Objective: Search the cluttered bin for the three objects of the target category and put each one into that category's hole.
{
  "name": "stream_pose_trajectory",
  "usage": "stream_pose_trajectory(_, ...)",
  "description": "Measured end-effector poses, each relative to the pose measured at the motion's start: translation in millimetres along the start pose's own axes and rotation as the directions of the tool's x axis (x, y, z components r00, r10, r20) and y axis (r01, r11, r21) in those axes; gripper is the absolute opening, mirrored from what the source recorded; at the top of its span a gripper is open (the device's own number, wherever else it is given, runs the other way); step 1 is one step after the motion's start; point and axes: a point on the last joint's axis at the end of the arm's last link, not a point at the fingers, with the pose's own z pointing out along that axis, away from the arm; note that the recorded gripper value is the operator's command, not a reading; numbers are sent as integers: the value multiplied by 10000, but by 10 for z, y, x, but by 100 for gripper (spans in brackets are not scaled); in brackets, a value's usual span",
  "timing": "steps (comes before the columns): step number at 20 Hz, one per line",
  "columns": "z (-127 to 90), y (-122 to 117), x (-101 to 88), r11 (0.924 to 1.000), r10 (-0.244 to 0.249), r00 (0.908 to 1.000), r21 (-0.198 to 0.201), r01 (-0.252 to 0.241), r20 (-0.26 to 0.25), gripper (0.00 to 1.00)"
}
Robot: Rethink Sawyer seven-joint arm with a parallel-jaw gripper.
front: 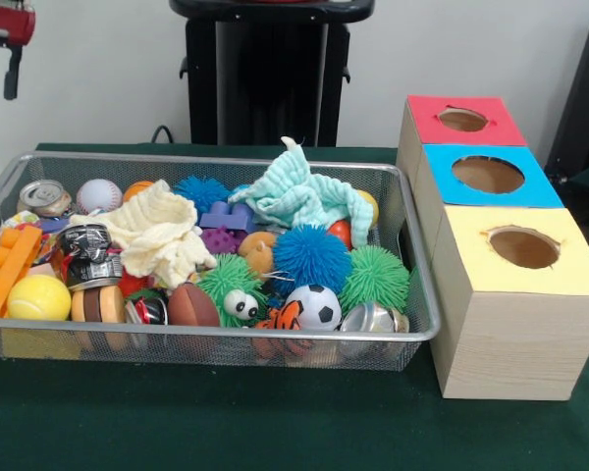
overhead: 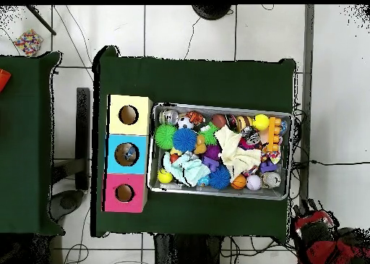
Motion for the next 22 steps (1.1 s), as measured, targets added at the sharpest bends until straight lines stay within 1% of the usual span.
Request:
stream_pose_trajectory(2,-21,17,25,9991,-393,9991,-145,391,-176,100)
stream_pose_trajectory(3,-51,36,48,9955,-895,9953,-338,883,-378,100)
stream_pose_trajectory(4,-87,58,65,9882,-1456,9876,-574,1423,-579,100)
stream_pose_trajectory(6,-112,73,70,9810,-1844,9803,-747,1791,-706,100)
stream_pose_trajectory(7,-137,101,65,9729,-2194,9721,-934,2117,-829,100)
stream_pose_trajectory(11,-138,158,78,9690,-2313,9683,-1115,2206,-944,100)
stream_pose_trajectory(15,-126,184,89,9689,-2293,9686,-1174,2178,-956,100)
stream_pose_trajectory(19,-120,205,104,9762,-1980,9753,-1093,1872,-980,100)
stream_pose_trajectory(20,-121,215,125,9797,-1812,9784,-1055,1706,-999,100)
stream_pose_trajectory(21,-121,222,139,9814,-1720,9799,-1039,1616,-1008,100)
stream_pose_trajectory(22,-121,239,178,9850,-1500,9834,-1009,1397,-1024,100)
